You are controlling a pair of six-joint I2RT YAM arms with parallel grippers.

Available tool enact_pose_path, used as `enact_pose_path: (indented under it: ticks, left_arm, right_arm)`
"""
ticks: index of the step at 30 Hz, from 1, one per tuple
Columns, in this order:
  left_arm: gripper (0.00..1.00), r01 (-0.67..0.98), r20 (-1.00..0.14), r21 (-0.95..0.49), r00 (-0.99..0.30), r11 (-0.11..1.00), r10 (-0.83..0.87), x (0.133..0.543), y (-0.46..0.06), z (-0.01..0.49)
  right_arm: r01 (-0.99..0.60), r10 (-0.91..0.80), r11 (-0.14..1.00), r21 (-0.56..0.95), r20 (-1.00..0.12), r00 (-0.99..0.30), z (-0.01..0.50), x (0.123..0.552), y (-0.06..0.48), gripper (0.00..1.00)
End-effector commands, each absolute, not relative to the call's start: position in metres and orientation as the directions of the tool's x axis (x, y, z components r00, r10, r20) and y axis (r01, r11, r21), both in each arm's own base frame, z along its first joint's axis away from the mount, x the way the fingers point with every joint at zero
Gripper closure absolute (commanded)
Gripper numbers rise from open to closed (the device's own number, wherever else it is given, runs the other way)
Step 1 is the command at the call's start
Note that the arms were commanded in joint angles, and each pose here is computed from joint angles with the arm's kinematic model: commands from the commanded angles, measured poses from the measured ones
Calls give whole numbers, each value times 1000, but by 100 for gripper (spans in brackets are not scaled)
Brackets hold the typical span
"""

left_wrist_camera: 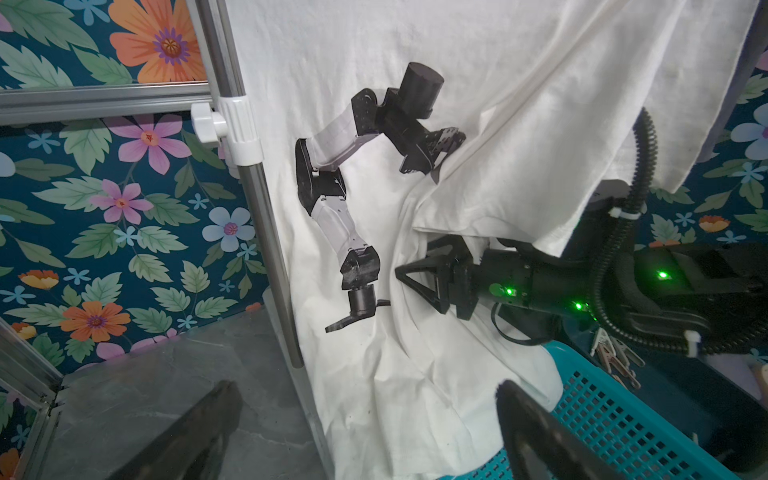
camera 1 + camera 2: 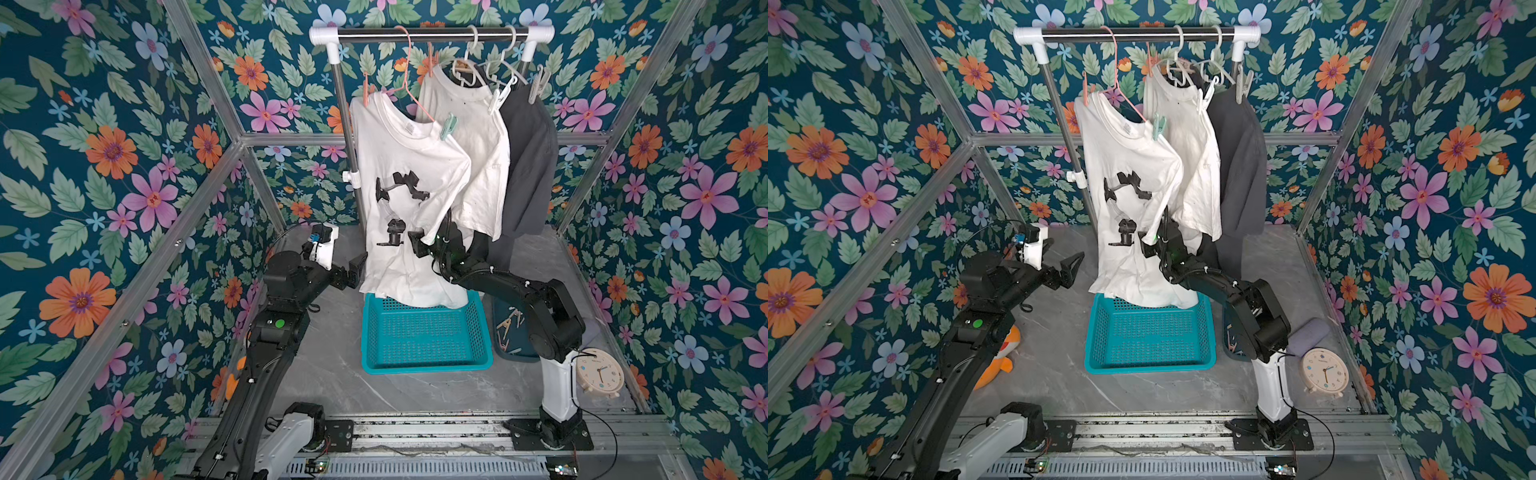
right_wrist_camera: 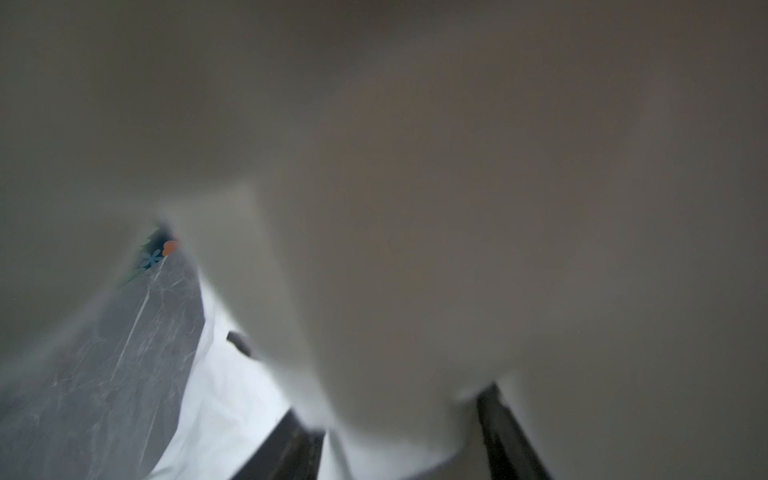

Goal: Use clothespins to secure the t-shirt on both sides of the hanger
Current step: Hang the hanger on the clothesline.

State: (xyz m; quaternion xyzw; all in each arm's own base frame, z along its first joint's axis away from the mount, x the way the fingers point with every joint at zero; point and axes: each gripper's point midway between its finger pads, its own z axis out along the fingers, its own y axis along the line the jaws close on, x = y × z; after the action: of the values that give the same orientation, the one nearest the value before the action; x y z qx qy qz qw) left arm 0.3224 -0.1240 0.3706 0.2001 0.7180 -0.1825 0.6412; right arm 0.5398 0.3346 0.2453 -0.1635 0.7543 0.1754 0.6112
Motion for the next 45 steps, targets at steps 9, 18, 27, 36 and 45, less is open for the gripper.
enact_pose_path:
  ticks: [9,18,27,36,45]
  left_arm:
    - [2,507,-994,35,-70,861,81,325,-121,375]
    - [1,481,-995,1,-90,877,51,335,-118,360]
    - [0,368,-994,55,-73,928,88,358,-101,330]
    - [0,208,-984,102,-125,973,130,380,-68,268]
    - [0,95,-988,18,-154,995,32,392,-18,204]
  right_arm:
    - [-414,-46,910,-4,-995,-92,315,628,347,35]
    - [-500,-130,862,-84,-990,-57,302,563,361,1]
    - [-489,-86,872,-15,-989,-122,299,473,319,1]
    - [-481,-117,876,-21,-978,-171,288,378,249,0]
    - [-250,-75,968,-26,-979,-191,266,339,136,0]
